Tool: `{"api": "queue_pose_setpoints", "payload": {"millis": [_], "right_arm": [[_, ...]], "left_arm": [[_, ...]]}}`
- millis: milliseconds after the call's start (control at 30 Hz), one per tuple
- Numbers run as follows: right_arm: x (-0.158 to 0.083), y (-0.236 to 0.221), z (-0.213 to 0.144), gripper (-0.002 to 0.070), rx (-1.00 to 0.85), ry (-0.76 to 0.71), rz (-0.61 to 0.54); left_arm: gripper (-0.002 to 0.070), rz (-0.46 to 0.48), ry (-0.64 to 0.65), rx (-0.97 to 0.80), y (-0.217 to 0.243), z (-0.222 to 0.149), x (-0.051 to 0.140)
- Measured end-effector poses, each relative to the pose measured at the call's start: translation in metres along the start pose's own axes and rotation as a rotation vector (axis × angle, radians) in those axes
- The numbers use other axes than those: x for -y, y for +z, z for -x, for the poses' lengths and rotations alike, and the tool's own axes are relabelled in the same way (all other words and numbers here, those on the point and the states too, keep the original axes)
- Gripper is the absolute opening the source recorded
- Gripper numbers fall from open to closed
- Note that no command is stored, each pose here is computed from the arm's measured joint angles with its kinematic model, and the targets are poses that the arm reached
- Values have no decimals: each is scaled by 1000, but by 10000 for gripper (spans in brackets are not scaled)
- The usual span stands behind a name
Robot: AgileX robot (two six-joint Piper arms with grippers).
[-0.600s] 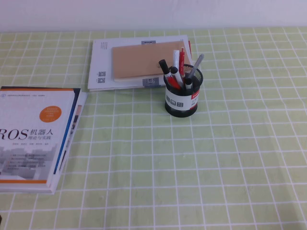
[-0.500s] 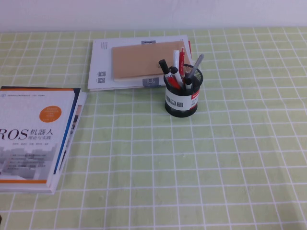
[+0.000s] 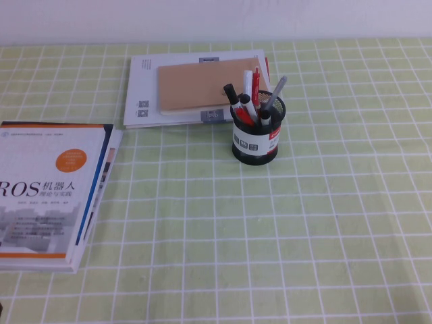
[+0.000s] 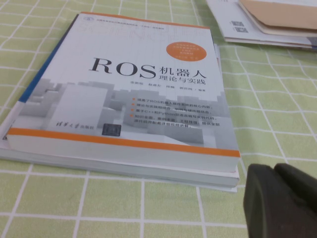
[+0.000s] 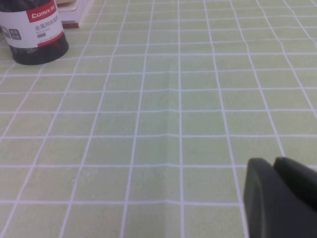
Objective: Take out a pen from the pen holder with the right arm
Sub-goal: 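Take a marker out of the pen holder and lay it on the table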
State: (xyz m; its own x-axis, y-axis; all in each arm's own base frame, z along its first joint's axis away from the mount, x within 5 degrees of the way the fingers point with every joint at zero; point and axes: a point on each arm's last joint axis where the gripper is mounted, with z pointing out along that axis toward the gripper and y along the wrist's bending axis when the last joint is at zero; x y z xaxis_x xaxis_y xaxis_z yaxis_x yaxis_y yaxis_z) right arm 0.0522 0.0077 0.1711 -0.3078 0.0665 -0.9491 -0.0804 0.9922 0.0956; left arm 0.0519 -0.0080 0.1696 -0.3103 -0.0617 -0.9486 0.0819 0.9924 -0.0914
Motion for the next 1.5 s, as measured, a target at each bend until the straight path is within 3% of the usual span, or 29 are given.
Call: {"api": "queue_pose_setpoints", "payload": {"millis": [267, 633, 900, 1067, 1267, 1500], "right_arm": [[0, 0, 5, -13, 58, 21, 5], [-1, -4, 28, -13, 307, 414, 79], [0, -5, 31, -13, 338, 485, 85], [-7, -7, 30, -13, 243, 472, 130], [-19, -10, 70, -13, 103, 386, 171], [-26, 22, 103, -13, -162, 241, 178]], "left_arm": [[-8, 0, 0, 0, 0, 0, 0], [-8, 0, 0, 0, 0, 0, 0], [-8, 0, 0, 0, 0, 0, 0], [-8, 0, 0, 0, 0, 0, 0], [-8, 0, 0, 0, 0, 0, 0], [-8, 0, 0, 0, 0, 0, 0]]}}
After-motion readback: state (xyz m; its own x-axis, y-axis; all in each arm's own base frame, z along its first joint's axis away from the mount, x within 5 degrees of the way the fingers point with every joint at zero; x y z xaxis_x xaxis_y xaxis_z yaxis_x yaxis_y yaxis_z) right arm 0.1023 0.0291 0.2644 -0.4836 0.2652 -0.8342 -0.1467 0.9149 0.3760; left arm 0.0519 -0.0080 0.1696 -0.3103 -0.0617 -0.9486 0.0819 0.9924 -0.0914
